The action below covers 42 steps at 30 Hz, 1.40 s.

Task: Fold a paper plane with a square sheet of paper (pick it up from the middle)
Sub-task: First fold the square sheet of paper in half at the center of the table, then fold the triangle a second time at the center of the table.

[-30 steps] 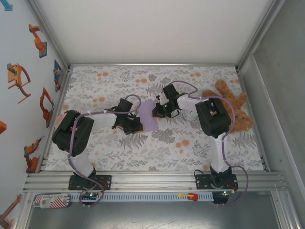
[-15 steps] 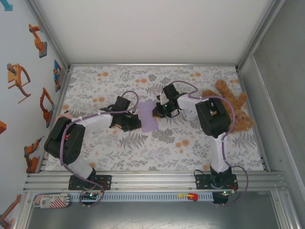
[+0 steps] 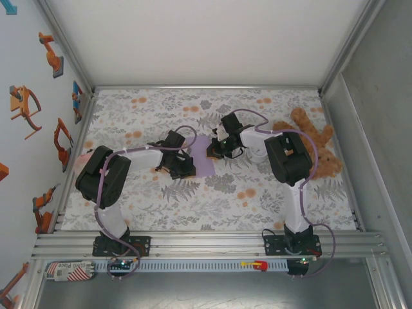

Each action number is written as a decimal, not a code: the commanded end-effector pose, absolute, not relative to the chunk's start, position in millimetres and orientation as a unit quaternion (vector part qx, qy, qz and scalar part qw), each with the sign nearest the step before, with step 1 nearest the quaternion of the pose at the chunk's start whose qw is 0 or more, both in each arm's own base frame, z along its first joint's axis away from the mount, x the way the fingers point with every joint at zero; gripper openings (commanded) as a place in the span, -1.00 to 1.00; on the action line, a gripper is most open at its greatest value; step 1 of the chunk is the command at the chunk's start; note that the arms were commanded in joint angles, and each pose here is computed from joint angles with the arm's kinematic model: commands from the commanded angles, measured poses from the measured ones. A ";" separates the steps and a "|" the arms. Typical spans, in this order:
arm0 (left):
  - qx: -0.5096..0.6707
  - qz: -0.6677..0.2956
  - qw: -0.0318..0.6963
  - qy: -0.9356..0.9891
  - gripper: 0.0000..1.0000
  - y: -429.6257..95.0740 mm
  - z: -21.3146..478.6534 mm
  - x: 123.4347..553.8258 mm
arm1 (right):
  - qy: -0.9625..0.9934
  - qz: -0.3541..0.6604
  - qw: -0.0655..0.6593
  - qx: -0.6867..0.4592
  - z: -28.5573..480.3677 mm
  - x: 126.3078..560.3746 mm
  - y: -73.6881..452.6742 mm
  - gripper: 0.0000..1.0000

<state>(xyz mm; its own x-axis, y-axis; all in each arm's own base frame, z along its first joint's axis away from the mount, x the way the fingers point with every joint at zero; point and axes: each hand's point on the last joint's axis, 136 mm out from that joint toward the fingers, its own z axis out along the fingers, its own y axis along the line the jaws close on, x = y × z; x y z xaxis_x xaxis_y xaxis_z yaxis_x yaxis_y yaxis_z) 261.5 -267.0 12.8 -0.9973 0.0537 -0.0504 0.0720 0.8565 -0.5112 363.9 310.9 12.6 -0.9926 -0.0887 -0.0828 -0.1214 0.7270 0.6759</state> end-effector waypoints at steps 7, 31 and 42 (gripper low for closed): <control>0.083 -0.266 0.056 0.959 -0.82 -263.6 58.6 264.1 | 0.968 0.251 -0.005 0.012 -25.7 366.2 262.8 -1.00; -0.130 -0.344 0.077 0.927 -0.49 -296.3 36.6 376.9 | 0.943 0.324 0.045 0.059 51.9 346.6 254.9 -0.20; -0.204 -0.291 0.021 0.935 -0.45 -278.9 -3.8 364.4 | 0.935 0.349 -0.008 0.068 38.6 318.0 258.3 -0.24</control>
<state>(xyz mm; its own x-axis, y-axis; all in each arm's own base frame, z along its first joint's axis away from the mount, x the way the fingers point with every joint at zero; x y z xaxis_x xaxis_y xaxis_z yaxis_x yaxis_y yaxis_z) 374.8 -291.7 19.8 -0.9414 -0.3372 0.0040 -0.2629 0.7265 -0.6349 322.1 253.3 27.5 -0.9903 0.1274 0.0554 0.1342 0.7745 0.6182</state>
